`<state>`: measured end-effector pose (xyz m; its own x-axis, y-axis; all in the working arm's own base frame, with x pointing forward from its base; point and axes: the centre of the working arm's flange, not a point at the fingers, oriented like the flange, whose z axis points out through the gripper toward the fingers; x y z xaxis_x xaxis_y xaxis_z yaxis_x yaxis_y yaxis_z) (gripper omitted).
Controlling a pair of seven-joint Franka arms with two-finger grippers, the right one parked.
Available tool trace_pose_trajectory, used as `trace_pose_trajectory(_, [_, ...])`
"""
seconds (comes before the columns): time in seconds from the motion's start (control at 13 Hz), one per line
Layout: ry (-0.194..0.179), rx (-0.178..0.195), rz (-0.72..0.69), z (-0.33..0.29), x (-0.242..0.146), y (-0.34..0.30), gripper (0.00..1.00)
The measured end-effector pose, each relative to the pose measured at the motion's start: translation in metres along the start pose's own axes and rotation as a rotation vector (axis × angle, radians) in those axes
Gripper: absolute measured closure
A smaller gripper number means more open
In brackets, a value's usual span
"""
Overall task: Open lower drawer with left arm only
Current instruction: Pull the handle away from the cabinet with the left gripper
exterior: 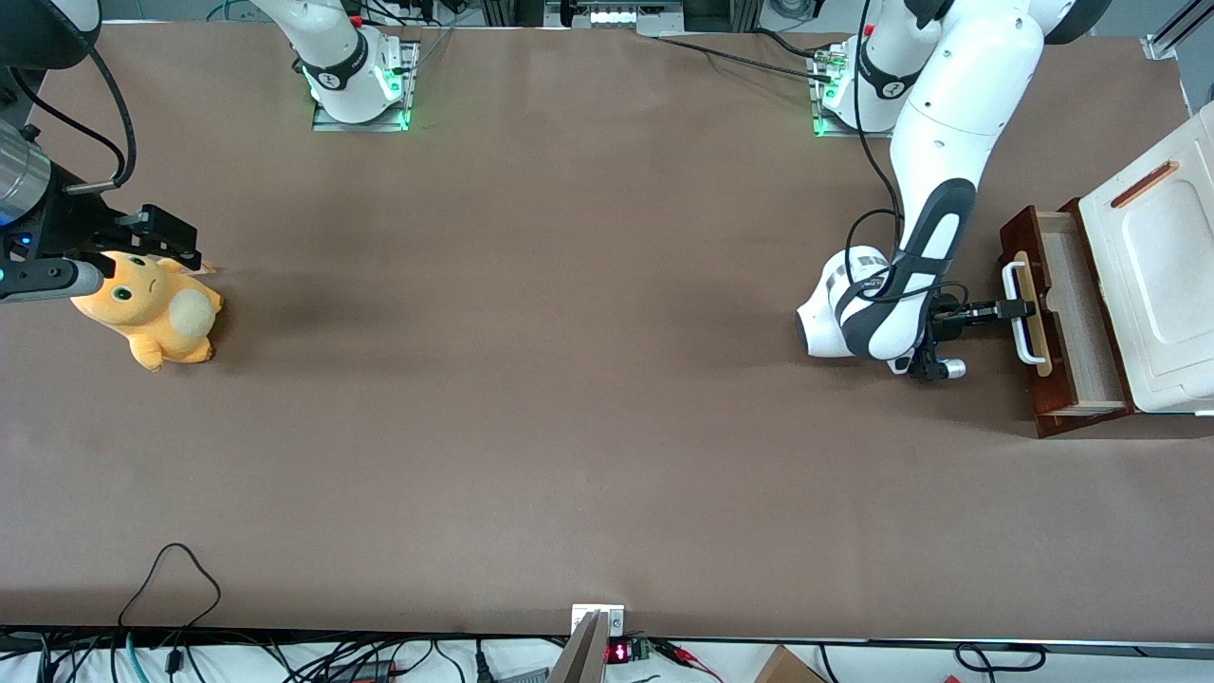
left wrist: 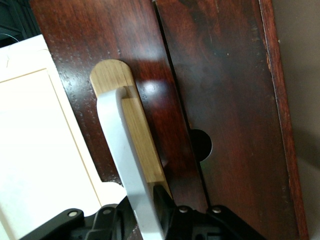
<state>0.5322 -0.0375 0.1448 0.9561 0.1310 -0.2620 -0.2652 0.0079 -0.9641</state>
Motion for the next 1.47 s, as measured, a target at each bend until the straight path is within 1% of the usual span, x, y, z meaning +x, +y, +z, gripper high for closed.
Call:
trace_pose_trajectory(1.0, [0.018,0.007,0.002,-0.021,-0.007,0.002,0.81])
trace_pose_trajectory(1.47, [0.015,-0.003,-0.002,-0.029,-0.008,0.001,0.81])
